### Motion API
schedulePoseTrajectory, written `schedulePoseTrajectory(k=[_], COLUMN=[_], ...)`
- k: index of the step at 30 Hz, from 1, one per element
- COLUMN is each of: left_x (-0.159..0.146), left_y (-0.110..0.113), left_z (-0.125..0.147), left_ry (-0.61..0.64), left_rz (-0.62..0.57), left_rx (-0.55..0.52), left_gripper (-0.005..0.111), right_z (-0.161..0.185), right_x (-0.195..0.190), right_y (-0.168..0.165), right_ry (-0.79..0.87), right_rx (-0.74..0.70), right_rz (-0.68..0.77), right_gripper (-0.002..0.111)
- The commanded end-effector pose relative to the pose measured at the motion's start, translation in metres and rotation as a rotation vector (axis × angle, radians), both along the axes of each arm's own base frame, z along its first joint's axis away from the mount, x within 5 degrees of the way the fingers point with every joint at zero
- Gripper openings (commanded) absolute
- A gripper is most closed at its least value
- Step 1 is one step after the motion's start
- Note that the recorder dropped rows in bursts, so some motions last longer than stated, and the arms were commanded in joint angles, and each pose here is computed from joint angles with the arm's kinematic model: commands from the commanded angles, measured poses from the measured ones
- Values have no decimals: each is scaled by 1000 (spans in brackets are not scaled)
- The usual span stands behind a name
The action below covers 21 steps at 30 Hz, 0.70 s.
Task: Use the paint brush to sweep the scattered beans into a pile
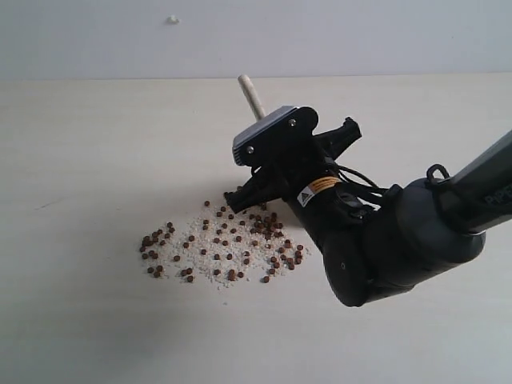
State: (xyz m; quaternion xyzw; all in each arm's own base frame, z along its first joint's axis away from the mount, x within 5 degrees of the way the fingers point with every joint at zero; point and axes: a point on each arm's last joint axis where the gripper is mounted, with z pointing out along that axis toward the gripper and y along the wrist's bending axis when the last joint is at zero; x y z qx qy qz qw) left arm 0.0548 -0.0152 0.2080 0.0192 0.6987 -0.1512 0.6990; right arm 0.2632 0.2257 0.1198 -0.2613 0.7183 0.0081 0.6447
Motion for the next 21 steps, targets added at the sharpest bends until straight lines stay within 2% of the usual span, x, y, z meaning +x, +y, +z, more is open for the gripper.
schedulePoseTrajectory(k=[1, 7, 10, 12, 14, 15, 17, 19, 21], left_x=[0, 0, 0, 0, -1, -1, -1, -1, -1], left_y=[0, 0, 0, 0, -1, -1, -2, -2, -2], left_z=[0, 0, 0, 0, 0, 0, 0, 0, 0], left_ry=[-5, -5, -5, -5, -5, -5, -5, -5, -5], left_rz=[-3, -3, -3, -5, -19, -30, -37, -39, -39], left_rx=[-4, -4, -4, -4, -4, -4, -4, -4, -4], left_gripper=[0, 0, 0, 0, 0, 0, 0, 0, 0], right_z=[6, 11, 29, 55, 71, 75, 75, 71, 65], right_x=[-3, -3, -3, -4, -4, -4, -8, -22, -45], right_y=[10, 10, 8, 1, -12, -27, -38, -38, -22], right_ry=[-24, -24, -66, -118, -83, -14, 41, 90, 97], right_rx=[110, 148, 172, 170, 125, 101, 54, -22, -47], right_rz=[90, 92, 77, 37, -78, -220, -349, -445, -464], right_gripper=[0, 0, 0, 0, 0, 0, 0, 0, 0])
